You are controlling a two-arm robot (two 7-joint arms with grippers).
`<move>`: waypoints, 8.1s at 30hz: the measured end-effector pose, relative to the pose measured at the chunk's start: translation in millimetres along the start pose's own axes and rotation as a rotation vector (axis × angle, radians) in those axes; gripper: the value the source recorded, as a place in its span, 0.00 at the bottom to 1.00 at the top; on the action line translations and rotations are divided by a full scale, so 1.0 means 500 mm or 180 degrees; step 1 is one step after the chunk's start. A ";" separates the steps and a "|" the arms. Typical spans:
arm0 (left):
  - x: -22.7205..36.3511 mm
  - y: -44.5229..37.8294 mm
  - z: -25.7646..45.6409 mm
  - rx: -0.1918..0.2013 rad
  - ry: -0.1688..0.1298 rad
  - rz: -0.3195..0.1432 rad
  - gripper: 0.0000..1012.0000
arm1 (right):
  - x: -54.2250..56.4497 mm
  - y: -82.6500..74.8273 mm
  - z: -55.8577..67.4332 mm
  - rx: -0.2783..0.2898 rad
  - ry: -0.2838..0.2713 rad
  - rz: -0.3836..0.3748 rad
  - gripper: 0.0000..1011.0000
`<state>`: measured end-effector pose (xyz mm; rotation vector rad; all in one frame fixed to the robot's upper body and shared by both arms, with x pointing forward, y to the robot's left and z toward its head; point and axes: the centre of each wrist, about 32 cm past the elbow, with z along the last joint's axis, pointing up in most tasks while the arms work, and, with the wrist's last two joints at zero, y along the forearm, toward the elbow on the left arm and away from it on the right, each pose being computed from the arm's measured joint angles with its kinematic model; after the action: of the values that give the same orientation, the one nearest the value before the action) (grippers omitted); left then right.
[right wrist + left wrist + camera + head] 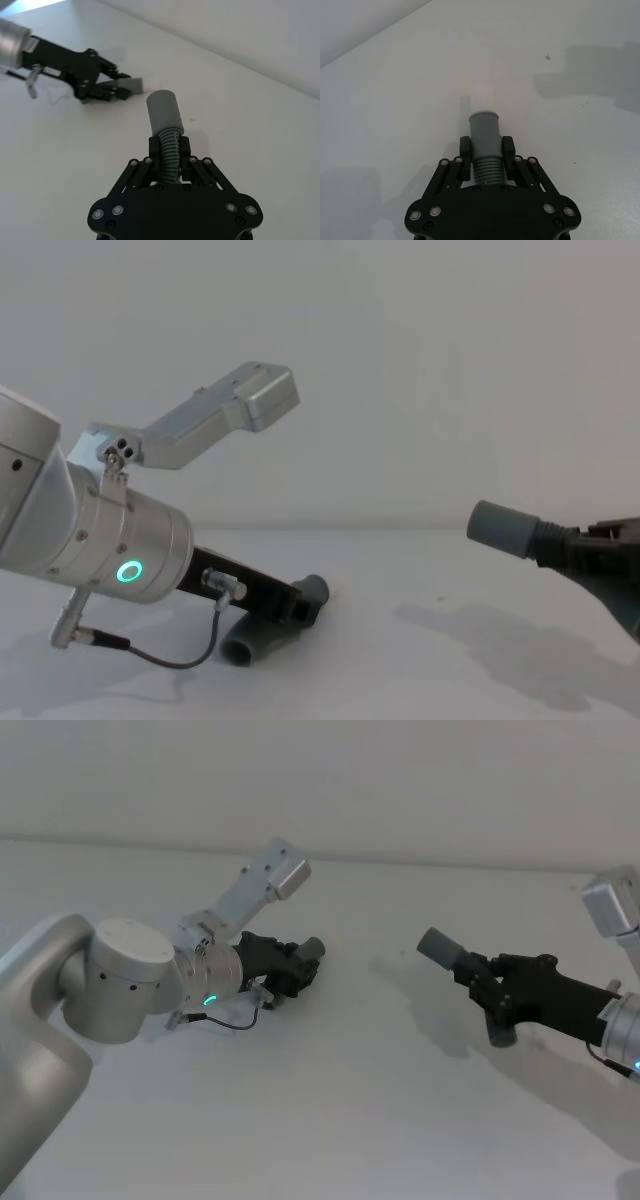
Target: Use both hands to pick up one end of the pipe from the table, align the ends, and insert them.
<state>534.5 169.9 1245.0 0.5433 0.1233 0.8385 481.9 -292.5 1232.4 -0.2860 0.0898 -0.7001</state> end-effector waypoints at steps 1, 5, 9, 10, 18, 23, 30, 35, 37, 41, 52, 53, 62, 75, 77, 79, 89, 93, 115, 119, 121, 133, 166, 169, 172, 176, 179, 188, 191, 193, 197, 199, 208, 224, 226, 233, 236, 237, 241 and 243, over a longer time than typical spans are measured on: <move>0.000 0.000 0.000 0.0000 0.0000 0.0000 0.36 | 0.004 -0.002 0.000 0.0008 -0.0016 0.0050 0.21; 0.000 0.000 0.000 0.0000 0.0000 0.0000 0.36 | 0.024 -0.009 0.001 0.0023 -0.0090 0.0239 0.21; 0.000 0.000 0.000 0.0000 0.0000 0.0000 0.36 | 0.045 -0.017 0.003 0.0036 -0.0166 0.0418 0.21; 0.000 0.000 0.000 0.0000 0.0000 0.0000 0.36 | 0.055 -0.021 0.003 0.0029 -0.0196 0.0497 0.21; 0.000 0.000 0.000 0.0000 0.0000 0.0000 0.36 | 0.106 -0.040 0.008 0.0012 -0.0353 0.0876 0.21; 0.000 0.000 0.000 0.0000 0.0000 0.0000 0.36 | 0.137 -0.055 0.011 -0.0023 -0.0436 0.1069 0.21; 0.000 0.000 0.000 0.0000 0.0000 0.0000 0.36 | 0.162 -0.069 0.015 -0.0064 -0.0497 0.1218 0.21; 0.001 0.000 0.000 0.0000 -0.0011 -0.0004 0.36 | 0.174 -0.077 0.017 -0.0084 -0.0526 0.1281 0.21; 0.001 0.001 0.000 -0.0002 -0.0026 -0.0014 0.36 | 0.176 -0.078 0.018 -0.0087 -0.0531 0.1295 0.21; 0.006 0.004 0.003 -0.0037 -0.0105 -0.0063 0.36 | 0.182 -0.082 0.019 -0.0096 -0.0544 0.1329 0.21; 0.033 0.025 0.014 -0.0218 -0.0405 -0.0279 0.36 | 0.190 -0.087 0.021 -0.0109 -0.0563 0.1368 0.21; 0.038 0.029 0.016 -0.0254 -0.0451 -0.0317 0.36 | 0.191 -0.088 0.021 -0.0110 -0.0564 0.1371 0.21; 0.071 0.057 0.024 -0.0499 -0.0719 -0.0613 0.36 | 0.194 -0.090 0.022 -0.0113 -0.0571 0.1388 0.21; 0.110 0.100 0.035 -0.0722 -0.1033 -0.1013 0.36 | 0.195 -0.091 0.022 -0.0117 -0.0573 0.1397 0.21; 0.114 0.104 0.037 -0.0736 -0.1063 -0.1058 0.36 | 0.195 -0.091 0.022 -0.0117 -0.0574 0.1397 0.21; 0.119 0.111 0.040 -0.0747 -0.1112 -0.1120 0.36 | 0.195 -0.091 0.022 -0.0117 -0.0575 0.1397 0.21; 0.129 0.126 0.057 -0.0733 -0.1349 -0.1446 0.36 | 0.196 -0.091 0.022 -0.0118 -0.0576 0.1400 0.21; 0.129 0.128 0.068 -0.0700 -0.1461 -0.1569 0.36 | 0.196 -0.091 0.022 -0.0118 -0.0576 0.1400 0.21; 0.121 0.110 0.100 -0.0482 -0.1812 -0.1840 0.36 | 0.196 -0.091 0.022 -0.0119 -0.0576 0.1399 0.21; 0.120 0.103 0.105 -0.0461 -0.1844 -0.1861 0.36 | 0.196 -0.091 0.022 -0.0119 -0.0576 0.1399 0.21; 0.118 0.098 0.108 -0.0449 -0.1863 -0.1877 0.36 | 0.196 -0.091 0.022 -0.0119 -0.0576 0.1399 0.21; 0.112 0.077 0.118 -0.0429 -0.1909 -0.1916 0.36 | 0.196 -0.091 0.022 -0.0119 -0.0576 0.1399 0.21; 0.093 0.024 0.159 -0.0444 -0.2093 -0.2108 0.36 | 0.196 -0.091 0.022 -0.0119 -0.0576 0.1399 0.21; 0.091 0.020 0.163 -0.0445 -0.2109 -0.2125 0.36 | 0.196 -0.091 0.022 -0.0119 -0.0576 0.1399 0.21; 0.090 0.017 0.166 -0.0447 -0.2127 -0.2144 0.36 | 0.196 -0.091 0.022 -0.0119 -0.0576 0.1399 0.21; 0.089 0.013 0.170 -0.0453 -0.2146 -0.2165 0.36 | 0.196 -0.091 0.022 -0.0119 -0.0576 0.1399 0.21; 0.088 0.011 0.174 -0.0457 -0.2163 -0.2184 0.36 | 0.196 -0.091 0.022 -0.0119 -0.0576 0.1399 0.21; 0.087 0.005 0.183 -0.0468 -0.2205 -0.2231 0.36 | 0.196 -0.091 0.022 -0.0119 -0.0576 0.1399 0.21; 0.086 0.003 0.187 -0.0477 -0.2218 -0.2254 0.36 | 0.196 -0.091 0.022 -0.0119 -0.0576 0.1399 0.21; 0.085 0.002 0.189 -0.0481 -0.2227 -0.2268 0.36 | 0.196 -0.091 0.022 -0.0119 -0.0576 0.1399 0.21; 0.083 0.000 0.192 -0.0487 -0.2239 -0.2291 0.36 | 0.196 -0.091 0.022 -0.0119 -0.0576 0.1399 0.21; 0.082 -0.002 0.193 -0.0488 -0.2243 -0.2301 0.36 | 0.196 -0.091 0.022 -0.0119 -0.0576 0.1399 0.21; 0.079 -0.007 0.198 -0.0494 -0.2253 -0.2336 0.36 | 0.196 -0.091 0.022 -0.0113 -0.0574 0.1401 0.21; 0.079 -0.011 0.202 -0.0480 -0.2249 -0.2351 0.36 | 0.198 -0.087 0.021 -0.0087 -0.0555 0.1410 0.21; 0.079 -0.011 0.202 -0.0479 -0.2248 -0.2352 0.36 | 0.198 -0.086 0.021 -0.0085 -0.0554 0.1410 0.21; 0.080 -0.011 0.201 -0.0470 -0.2249 -0.2359 0.36 | 0.199 -0.083 0.021 -0.0069 -0.0543 0.1403 0.21; 0.081 -0.011 0.200 -0.0464 -0.2248 -0.2361 0.36 | 0.199 -0.081 0.021 -0.0066 -0.0538 0.1396 0.21; 0.082 -0.011 0.200 -0.0462 -0.2247 -0.2361 0.36 | 0.199 -0.081 0.021 -0.0066 -0.0538 0.1396 0.21; 0.083 -0.009 0.199 -0.0455 -0.2247 -0.2364 0.36 | 0.200 -0.079 0.022 -0.0060 -0.0529 0.1391 0.21; 0.083 -0.008 0.197 -0.0451 -0.2249 -0.2367 0.36 | 0.200 -0.078 0.022 -0.0057 -0.0524 0.1390 0.21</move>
<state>595.9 157.9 1332.1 0.5745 -0.3655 -0.0940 535.9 -383.0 1255.6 -0.3269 0.0003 -0.2411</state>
